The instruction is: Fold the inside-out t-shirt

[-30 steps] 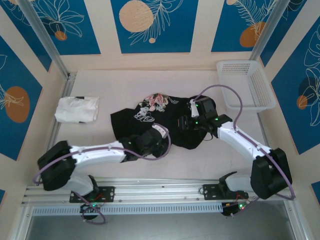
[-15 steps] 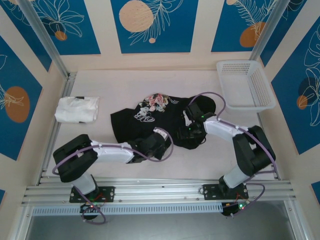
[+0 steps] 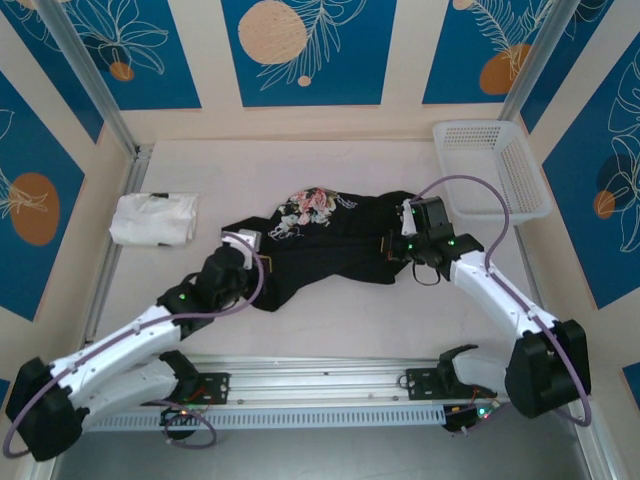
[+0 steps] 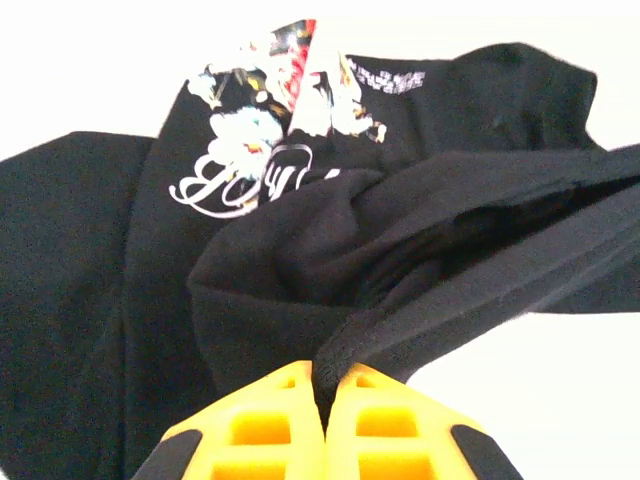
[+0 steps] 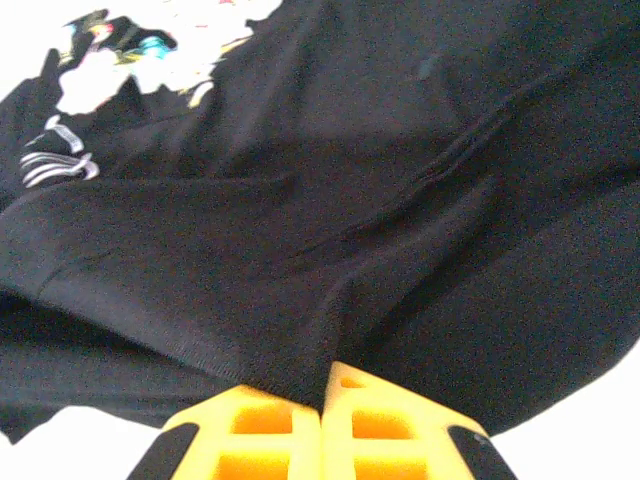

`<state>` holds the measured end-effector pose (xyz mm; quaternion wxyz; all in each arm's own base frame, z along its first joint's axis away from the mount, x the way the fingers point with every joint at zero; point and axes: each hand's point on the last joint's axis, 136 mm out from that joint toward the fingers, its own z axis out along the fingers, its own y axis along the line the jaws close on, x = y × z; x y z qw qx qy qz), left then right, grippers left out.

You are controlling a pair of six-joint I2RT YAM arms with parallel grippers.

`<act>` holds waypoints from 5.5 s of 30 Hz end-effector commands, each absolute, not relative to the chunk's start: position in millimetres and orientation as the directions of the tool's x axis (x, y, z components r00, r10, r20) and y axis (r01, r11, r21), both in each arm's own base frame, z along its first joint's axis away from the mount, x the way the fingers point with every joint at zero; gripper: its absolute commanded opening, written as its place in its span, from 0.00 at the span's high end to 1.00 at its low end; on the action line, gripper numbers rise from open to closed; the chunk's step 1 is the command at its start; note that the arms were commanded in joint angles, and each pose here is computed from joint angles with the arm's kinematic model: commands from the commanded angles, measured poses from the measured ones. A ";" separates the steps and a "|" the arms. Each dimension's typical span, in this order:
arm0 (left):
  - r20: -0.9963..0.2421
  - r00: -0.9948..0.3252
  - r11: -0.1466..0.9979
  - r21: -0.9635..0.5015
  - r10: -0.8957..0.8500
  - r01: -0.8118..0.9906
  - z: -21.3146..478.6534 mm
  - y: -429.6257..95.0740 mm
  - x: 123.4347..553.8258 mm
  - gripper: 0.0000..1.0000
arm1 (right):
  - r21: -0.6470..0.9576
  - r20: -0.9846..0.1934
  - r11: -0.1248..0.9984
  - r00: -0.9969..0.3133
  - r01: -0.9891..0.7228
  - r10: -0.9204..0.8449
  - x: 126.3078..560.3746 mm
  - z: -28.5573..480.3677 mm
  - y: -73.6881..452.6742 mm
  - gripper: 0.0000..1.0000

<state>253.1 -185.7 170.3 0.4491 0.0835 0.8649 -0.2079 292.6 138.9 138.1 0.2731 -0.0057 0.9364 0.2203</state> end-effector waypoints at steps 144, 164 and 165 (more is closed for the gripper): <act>-0.724 -0.688 0.813 -0.428 -0.049 0.393 182.7 -222.2 334.1 0.81 | 0.558 -0.805 0.274 -0.591 -0.784 -0.053 218.7 245.0 270.5 1.00; -0.844 -0.515 0.466 -0.401 0.147 0.789 218.4 -283.4 220.3 0.44 | 0.600 -0.760 0.348 -0.649 -0.721 -0.034 234.3 223.1 266.7 1.00; -0.844 -0.514 0.456 -0.402 0.152 0.794 217.6 -288.5 220.2 0.43 | 0.600 -0.760 0.347 -0.649 -0.721 -0.034 233.5 223.0 266.6 1.00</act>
